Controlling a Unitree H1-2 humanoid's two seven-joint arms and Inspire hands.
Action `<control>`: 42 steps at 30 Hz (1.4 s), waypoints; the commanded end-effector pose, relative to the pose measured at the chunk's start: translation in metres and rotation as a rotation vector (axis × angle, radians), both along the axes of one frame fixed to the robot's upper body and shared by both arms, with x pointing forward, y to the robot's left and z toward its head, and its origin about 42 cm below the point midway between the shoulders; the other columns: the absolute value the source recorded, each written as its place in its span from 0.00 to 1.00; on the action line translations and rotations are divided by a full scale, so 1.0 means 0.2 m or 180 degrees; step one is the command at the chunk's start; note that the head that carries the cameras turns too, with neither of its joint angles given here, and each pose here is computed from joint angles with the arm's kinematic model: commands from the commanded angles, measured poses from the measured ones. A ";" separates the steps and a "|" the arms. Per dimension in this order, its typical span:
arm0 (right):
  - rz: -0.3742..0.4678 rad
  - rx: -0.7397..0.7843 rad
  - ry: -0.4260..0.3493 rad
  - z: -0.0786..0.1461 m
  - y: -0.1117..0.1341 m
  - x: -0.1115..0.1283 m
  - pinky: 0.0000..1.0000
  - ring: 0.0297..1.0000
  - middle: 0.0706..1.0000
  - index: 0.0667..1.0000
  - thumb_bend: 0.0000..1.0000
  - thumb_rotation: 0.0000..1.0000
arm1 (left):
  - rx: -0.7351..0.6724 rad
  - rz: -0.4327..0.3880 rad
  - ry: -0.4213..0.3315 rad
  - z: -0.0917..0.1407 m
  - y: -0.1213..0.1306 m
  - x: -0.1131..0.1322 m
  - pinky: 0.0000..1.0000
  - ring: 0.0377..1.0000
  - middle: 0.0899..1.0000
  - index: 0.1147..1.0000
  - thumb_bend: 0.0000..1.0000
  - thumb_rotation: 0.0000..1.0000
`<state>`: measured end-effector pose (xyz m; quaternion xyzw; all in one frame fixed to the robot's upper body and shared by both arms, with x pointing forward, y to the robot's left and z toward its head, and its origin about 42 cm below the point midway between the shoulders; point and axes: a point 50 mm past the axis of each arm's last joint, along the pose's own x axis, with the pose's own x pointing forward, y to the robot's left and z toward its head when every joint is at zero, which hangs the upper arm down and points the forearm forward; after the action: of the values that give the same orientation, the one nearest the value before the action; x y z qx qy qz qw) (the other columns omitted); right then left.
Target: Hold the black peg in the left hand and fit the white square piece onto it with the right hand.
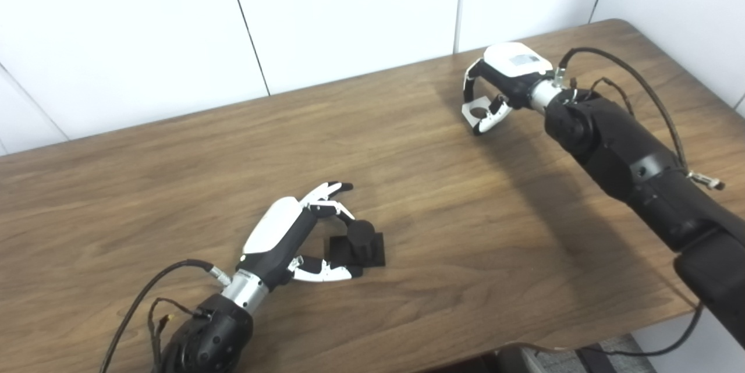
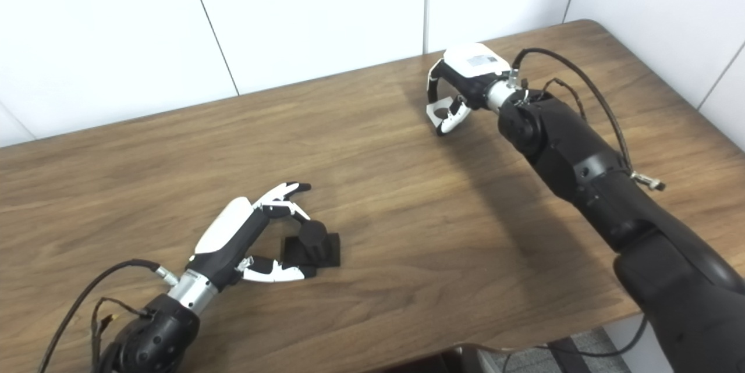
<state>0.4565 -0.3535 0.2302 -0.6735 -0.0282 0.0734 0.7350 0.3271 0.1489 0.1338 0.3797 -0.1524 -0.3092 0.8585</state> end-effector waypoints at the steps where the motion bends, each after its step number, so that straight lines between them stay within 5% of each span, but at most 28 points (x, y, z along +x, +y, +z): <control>1: 0.0099 -0.0014 -0.0426 0.22 -0.02 0.03 0.89 0.84 0.75 0.45 0.52 0.13 | 0.0214 0.0080 0.0126 -0.06 0.05 0.01 0.86 0.96 0.91 0.43 0.52 0.08; 22: 0.0739 0.0240 -0.0759 0.44 0.13 -0.12 0.89 0.86 0.75 0.44 0.52 0.13 | 0.0251 0.0102 0.0159 -0.04 0.03 0.03 0.87 0.97 0.92 0.43 0.52 0.08; 29: 0.1083 0.0375 -0.0672 0.49 0.25 -0.21 0.92 0.88 0.76 0.44 0.52 0.13 | 0.0261 0.0104 0.0136 -0.04 0.01 0.04 0.86 0.96 0.92 0.43 0.52 0.08; 42: 0.1622 0.0593 -0.0273 0.56 0.48 -0.36 0.78 0.90 0.79 0.44 0.52 0.14 | 0.0250 0.0121 0.0124 -0.02 0.00 0.06 0.87 0.96 0.92 0.43 0.52 0.08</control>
<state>0.3873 -0.2623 0.3199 -0.5804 -0.2036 0.2294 0.7544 0.3335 0.1425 0.1356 0.3819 -0.1481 -0.3056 0.8595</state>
